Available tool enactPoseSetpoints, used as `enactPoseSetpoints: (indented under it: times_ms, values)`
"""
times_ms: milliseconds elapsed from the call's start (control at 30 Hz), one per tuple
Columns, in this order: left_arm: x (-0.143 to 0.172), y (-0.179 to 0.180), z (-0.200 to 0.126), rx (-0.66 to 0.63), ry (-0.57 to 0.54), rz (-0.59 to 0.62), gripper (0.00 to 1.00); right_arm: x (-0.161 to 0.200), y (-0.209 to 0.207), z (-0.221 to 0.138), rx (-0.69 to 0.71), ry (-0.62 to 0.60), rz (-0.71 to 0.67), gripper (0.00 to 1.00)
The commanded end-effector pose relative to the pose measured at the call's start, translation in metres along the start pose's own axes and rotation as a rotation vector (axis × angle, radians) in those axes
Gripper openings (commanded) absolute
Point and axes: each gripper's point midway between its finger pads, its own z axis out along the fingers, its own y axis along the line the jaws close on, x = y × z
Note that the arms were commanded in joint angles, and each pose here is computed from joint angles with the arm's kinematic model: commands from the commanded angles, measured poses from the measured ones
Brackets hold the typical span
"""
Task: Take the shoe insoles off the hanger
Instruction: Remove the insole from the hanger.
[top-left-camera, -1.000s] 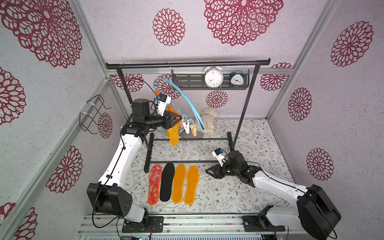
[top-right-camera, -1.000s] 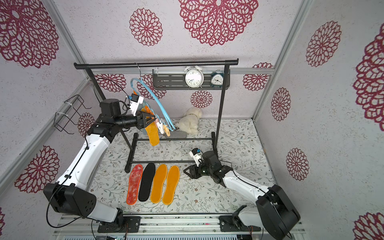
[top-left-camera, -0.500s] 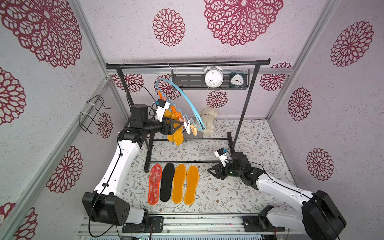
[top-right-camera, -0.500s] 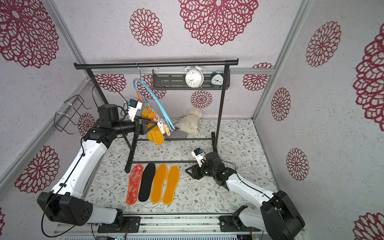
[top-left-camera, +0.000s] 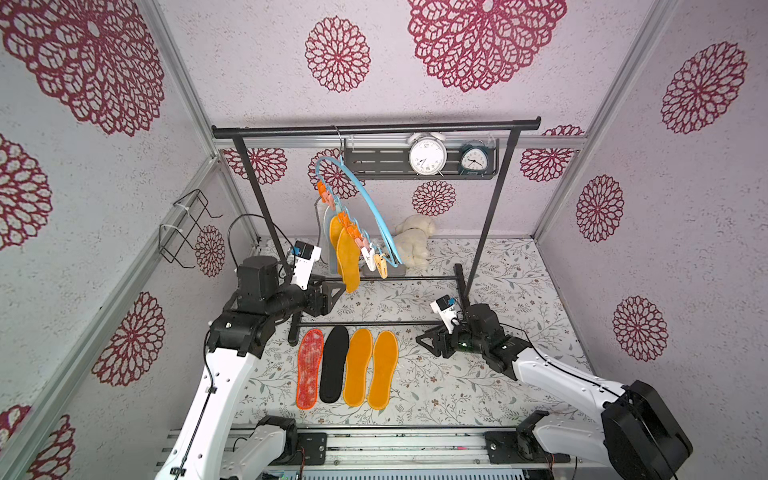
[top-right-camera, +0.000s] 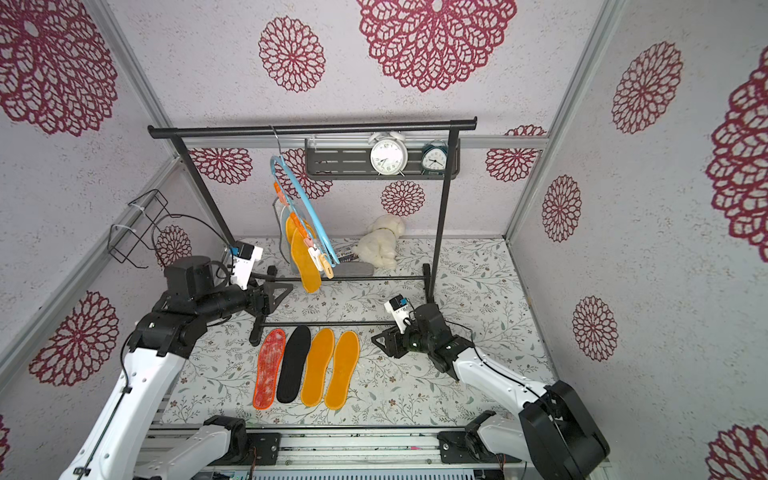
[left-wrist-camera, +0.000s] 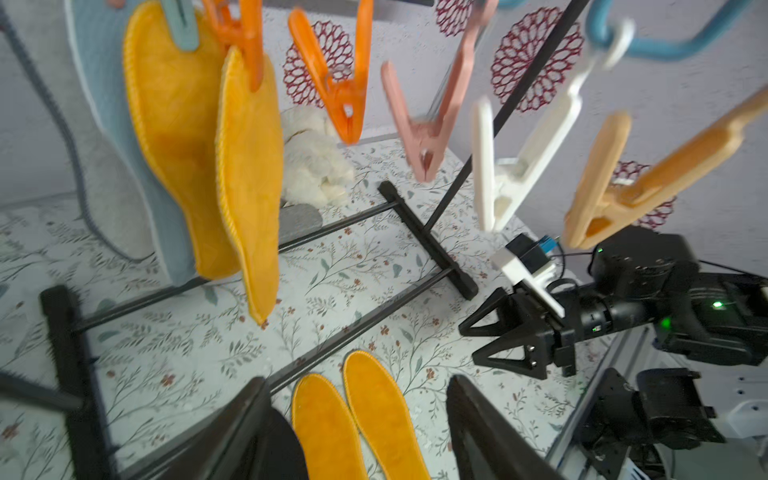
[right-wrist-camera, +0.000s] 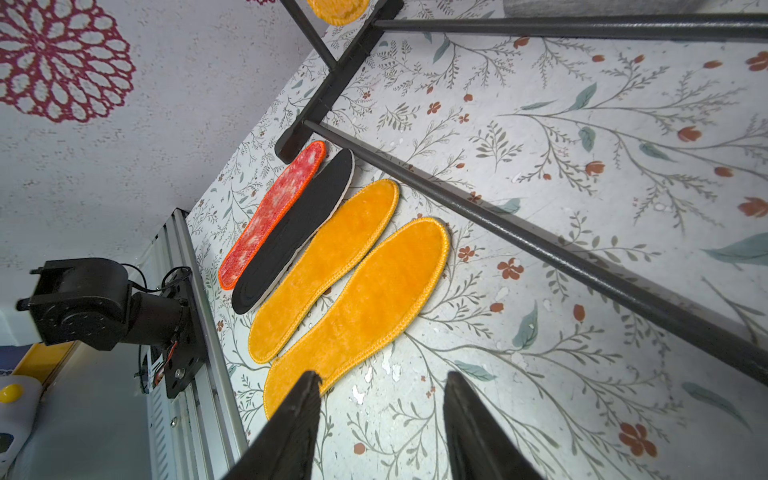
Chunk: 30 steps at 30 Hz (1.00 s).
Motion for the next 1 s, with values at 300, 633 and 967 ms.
enactPoseSetpoints:
  times_ms: [300, 633, 967]
  values:
    - [0.093, 0.054, -0.035, -0.386, -0.053, -0.067, 0.84, -0.012, 0.014, -0.014, -0.061, -0.092, -0.112, 0.51]
    - [0.098, 0.050, -0.033, -0.355, -0.059, -0.067, 0.87, -0.089, 0.034, 0.009, -0.149, -0.217, -0.247, 0.51]
    - [0.098, 0.048, -0.035, -0.352, -0.071, -0.067, 0.87, -0.202, 0.047, 0.051, -0.276, -0.341, -0.382, 0.54]
